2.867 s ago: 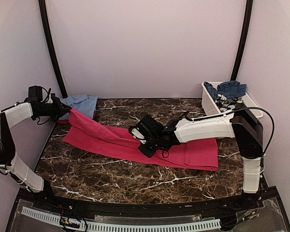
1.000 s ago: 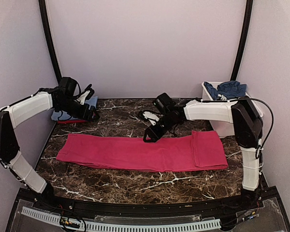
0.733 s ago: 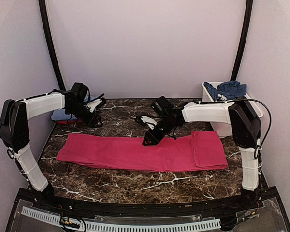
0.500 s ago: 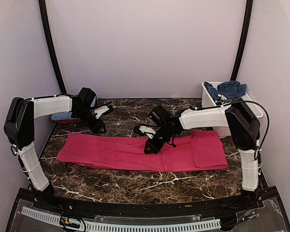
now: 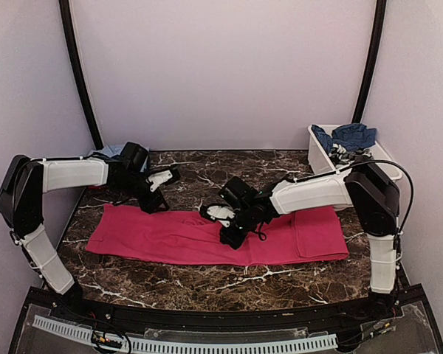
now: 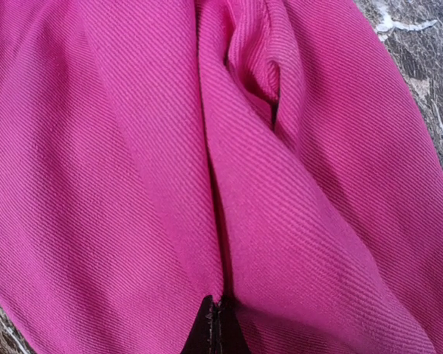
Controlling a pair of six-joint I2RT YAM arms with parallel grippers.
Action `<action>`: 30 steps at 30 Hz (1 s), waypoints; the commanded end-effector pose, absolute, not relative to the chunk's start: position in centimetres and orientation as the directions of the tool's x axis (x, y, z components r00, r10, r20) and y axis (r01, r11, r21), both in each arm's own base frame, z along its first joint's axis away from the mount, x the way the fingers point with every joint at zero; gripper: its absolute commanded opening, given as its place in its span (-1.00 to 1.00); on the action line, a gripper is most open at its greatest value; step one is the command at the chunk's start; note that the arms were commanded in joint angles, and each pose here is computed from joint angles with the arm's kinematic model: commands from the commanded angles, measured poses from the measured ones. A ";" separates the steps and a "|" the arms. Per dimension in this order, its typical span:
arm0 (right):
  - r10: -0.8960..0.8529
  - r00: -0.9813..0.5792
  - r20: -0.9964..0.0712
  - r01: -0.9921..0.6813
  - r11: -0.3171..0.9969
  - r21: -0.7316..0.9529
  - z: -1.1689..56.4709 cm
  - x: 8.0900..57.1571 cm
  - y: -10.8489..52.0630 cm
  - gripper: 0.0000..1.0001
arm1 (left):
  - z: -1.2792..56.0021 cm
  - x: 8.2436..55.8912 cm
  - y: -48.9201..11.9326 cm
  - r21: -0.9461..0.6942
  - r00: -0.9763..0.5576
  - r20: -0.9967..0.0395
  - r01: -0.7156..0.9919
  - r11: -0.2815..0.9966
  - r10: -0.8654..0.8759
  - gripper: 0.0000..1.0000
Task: Fold and stack the mixed laundry pile
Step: Smooth out the 1/3-rectangle-folded trousers at the center of the board.
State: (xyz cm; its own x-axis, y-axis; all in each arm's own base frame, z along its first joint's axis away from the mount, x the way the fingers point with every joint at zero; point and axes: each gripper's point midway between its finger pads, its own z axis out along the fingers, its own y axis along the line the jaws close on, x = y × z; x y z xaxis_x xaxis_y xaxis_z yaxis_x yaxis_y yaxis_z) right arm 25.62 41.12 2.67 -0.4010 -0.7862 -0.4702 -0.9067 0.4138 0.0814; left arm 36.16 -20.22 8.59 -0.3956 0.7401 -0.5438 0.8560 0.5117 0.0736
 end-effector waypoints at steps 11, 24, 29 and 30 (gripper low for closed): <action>-0.757 -0.435 -0.487 -0.881 0.469 0.058 2.6 25.3 40.2 -1.00 | 10.2 34.2 -30.0 0.199 0.021 -0.663 0.969 0.149 0.749 -0.22; -0.697 -0.439 -0.566 -0.860 0.508 0.042 6.1 25.6 39.8 -0.77 | 5.9 33.4 -29.4 0.168 0.026 -0.597 0.981 0.094 0.802 -0.37; -0.632 -0.461 -0.623 -0.829 0.557 0.047 10.5 25.0 37.8 -0.36 | 4.4 33.4 -28.7 0.166 0.028 -0.548 0.983 0.076 0.836 -0.52; -0.622 -0.466 -0.629 -0.820 0.570 0.044 11.2 24.8 37.2 -0.31 | 4.0 33.4 -28.6 0.162 0.025 -0.541 0.984 0.075 0.841 -0.52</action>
